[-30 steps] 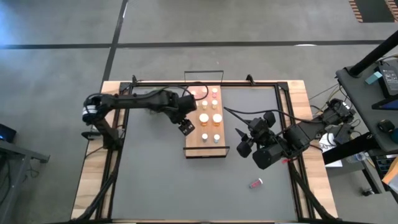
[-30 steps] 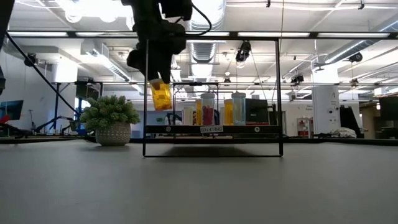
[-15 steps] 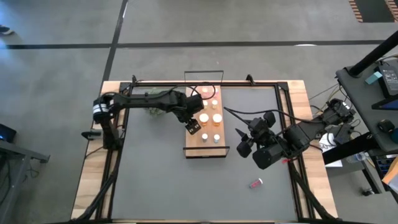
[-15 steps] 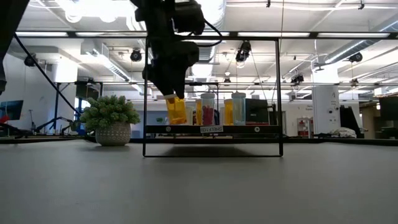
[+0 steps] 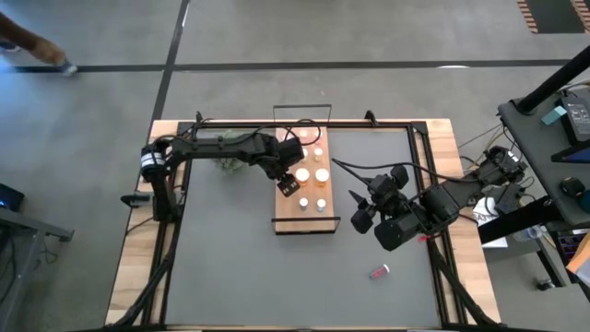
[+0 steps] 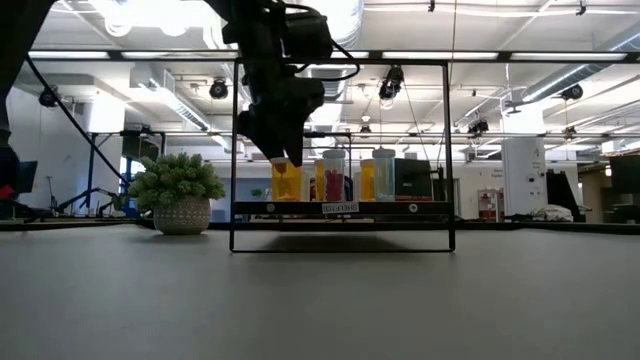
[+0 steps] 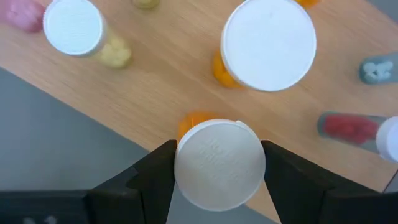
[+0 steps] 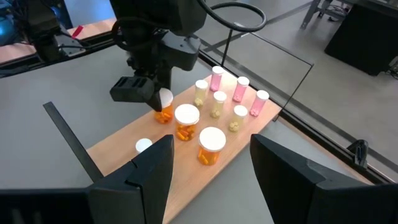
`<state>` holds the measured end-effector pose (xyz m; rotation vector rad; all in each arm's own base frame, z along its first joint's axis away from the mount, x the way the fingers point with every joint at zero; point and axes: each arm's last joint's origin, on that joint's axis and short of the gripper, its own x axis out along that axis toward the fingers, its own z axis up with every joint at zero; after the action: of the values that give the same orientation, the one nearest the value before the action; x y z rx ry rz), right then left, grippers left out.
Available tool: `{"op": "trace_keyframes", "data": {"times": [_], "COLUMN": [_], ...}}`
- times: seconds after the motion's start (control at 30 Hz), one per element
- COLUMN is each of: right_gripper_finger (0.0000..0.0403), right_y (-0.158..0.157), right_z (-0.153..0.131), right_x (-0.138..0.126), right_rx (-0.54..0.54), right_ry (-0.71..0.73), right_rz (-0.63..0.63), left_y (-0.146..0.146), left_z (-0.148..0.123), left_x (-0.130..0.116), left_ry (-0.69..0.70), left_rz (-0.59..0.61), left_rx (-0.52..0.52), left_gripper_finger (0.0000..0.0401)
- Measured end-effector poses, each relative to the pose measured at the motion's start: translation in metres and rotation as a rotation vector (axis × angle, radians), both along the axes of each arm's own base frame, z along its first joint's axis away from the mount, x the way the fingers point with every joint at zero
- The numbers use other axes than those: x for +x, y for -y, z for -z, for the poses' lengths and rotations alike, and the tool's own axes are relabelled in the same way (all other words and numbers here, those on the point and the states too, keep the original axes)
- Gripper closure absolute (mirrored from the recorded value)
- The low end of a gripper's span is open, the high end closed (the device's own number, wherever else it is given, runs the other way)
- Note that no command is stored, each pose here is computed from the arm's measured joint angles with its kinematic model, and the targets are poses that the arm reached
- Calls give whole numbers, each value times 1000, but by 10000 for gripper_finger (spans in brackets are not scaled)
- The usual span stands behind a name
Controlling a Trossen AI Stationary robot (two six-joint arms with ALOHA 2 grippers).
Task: Pick and place medicine bottles onto shelf by color
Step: Put the orange pill bottle aligned with the other orange pill bottles on the shelf
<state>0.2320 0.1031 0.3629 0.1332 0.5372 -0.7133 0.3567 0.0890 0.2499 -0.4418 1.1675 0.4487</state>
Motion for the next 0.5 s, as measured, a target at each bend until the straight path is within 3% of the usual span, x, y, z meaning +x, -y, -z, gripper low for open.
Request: {"op": "trace_keyframes", "data": {"times": [0.5], "right_gripper_finger": [199], "right_y": [0], "right_z": [0], "right_x": [0], "right_rx": [0], "right_ry": [0], "right_rz": [0], "left_y": [-8], "left_z": [0], "left_x": [1], "left_ry": [32], "left_rz": [-23], "left_rx": [16], "left_gripper_finger": [198]}}
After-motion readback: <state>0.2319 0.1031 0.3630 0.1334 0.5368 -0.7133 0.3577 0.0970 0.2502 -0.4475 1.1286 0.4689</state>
